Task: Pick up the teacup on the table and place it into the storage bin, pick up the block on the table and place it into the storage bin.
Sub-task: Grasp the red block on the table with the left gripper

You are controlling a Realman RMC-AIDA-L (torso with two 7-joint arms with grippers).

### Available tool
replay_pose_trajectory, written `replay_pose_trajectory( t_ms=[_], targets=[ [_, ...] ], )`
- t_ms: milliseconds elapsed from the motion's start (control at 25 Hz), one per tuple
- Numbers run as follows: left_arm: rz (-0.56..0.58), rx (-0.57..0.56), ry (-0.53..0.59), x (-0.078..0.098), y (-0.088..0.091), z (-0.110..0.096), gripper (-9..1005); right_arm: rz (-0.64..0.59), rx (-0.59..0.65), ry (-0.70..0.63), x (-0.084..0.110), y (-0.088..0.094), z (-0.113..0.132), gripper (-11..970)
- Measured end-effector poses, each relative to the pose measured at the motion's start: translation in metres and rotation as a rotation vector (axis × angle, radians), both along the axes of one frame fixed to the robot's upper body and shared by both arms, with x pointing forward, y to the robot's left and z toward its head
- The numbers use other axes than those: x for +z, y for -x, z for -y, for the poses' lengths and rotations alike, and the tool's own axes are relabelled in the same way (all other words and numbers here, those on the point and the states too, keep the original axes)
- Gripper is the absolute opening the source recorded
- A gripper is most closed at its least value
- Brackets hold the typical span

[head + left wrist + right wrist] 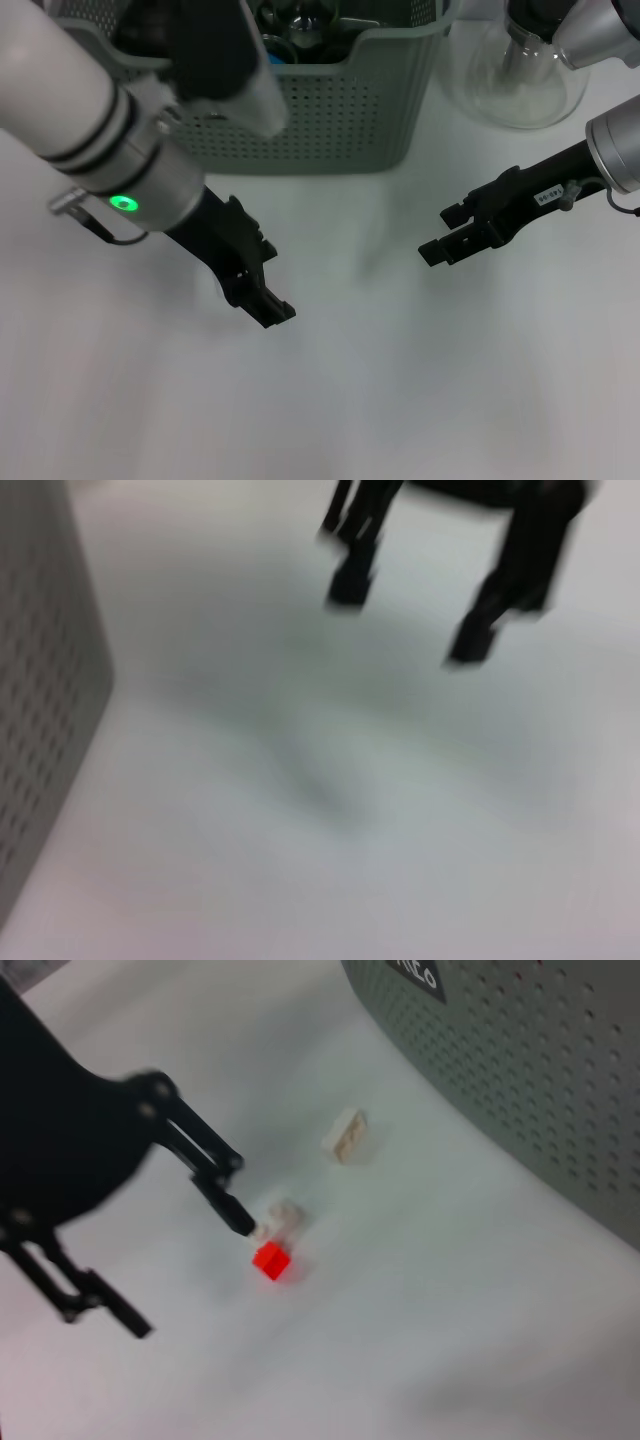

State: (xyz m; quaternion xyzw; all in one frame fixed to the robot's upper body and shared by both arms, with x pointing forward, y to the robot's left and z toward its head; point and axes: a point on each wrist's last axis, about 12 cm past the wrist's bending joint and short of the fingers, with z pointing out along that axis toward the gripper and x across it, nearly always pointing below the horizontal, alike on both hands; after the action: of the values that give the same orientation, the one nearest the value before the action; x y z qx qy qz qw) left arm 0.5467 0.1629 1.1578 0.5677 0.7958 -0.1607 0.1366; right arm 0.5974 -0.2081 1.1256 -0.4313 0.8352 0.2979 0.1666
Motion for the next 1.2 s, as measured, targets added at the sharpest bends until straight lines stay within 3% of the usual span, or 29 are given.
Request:
replay_pose_trajectory(
  t_ms=[200, 480, 1200],
  targets=[
    [0.010, 0.011, -0.084, -0.022, -0.006, 0.015, 767, -0.009, -0.004, 0.000, -0.004, 0.001, 0.001, 778],
    [0.063, 0.026, -0.157, -0.034, -0.014, 0.024, 766, -0.007, -0.012, 0.004, -0.004, 0.000, 0.003, 777],
    [0.100, -0.041, -0.245, -0.046, -0.008, 0.028, 763, 0.000, -0.022, 0.009, -0.005, -0.001, 0.005, 777]
  ],
)
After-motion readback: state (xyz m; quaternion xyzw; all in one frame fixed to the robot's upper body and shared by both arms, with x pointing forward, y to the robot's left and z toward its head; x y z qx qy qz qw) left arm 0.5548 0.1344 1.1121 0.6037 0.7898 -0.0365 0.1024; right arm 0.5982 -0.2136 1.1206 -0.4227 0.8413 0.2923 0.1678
